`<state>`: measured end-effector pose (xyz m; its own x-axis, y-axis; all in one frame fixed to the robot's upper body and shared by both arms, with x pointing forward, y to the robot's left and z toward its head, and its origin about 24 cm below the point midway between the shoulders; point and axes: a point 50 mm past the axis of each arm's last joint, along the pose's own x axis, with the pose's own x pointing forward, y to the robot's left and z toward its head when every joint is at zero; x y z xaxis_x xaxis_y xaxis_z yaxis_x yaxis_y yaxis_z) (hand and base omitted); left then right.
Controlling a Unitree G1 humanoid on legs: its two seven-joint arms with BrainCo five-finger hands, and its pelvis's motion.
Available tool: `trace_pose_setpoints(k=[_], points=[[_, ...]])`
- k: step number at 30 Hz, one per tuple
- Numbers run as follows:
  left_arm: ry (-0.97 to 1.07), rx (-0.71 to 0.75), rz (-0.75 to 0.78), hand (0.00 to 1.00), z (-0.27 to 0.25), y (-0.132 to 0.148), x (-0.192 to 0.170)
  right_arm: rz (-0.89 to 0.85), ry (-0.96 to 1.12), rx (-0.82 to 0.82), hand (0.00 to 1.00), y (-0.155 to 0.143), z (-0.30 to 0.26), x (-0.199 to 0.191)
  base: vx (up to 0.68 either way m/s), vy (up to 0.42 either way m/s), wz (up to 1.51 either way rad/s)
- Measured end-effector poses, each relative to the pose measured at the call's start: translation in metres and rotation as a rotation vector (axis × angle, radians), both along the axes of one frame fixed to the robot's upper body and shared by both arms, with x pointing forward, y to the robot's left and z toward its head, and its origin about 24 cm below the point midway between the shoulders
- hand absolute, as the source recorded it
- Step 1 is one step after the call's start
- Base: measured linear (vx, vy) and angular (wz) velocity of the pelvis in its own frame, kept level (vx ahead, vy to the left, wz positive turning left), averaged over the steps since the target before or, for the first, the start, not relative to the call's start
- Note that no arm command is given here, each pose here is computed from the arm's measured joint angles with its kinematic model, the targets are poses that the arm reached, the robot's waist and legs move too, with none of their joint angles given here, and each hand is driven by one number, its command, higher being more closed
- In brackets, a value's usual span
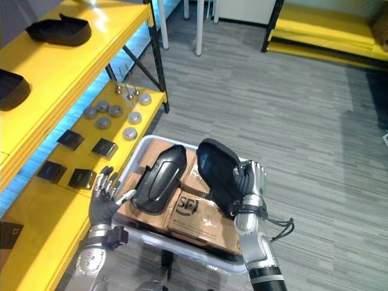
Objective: Walk over and take plastic housings, then place them on the shelf
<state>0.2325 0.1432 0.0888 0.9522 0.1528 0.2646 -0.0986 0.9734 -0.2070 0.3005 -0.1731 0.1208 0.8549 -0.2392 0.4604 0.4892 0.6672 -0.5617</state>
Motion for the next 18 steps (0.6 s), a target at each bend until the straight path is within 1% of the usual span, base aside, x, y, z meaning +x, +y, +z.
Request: trace_pose_setpoints(k=[5, 7, 12, 16, 18], points=[[-0.020, -0.051, -0.091, 0.00, 0.006, -0.022, 0.007, 0.080, -0.074, 0.007, 1.00, 0.023, 0.018, 0.001, -0.07, -0.002, -0.14], [0.016, -0.081, -0.123, 0.00, 0.000, -0.028, 0.015, 0.124, -0.134, 0.008, 1.00, 0.035, 0.033, 0.001, -0.04, -0.011, -0.08], [0.145, -0.099, -0.118, 0.00, -0.028, -0.032, 0.026, 0.162, -0.231, 0.045, 1.00, 0.050, 0.053, -0.001, -0.02, -0.012, -0.03], [0.202, -0.092, -0.109, 0.00, -0.039, -0.035, 0.029, 0.204, -0.233, 0.062, 1.00, 0.061, 0.053, -0.002, -0.03, -0.016, -0.10], [0.219, -0.097, -0.130, 0.00, -0.041, -0.042, 0.033, 0.234, -0.228, 0.079, 1.00, 0.067, 0.051, -0.003, -0.05, -0.008, -0.09]])
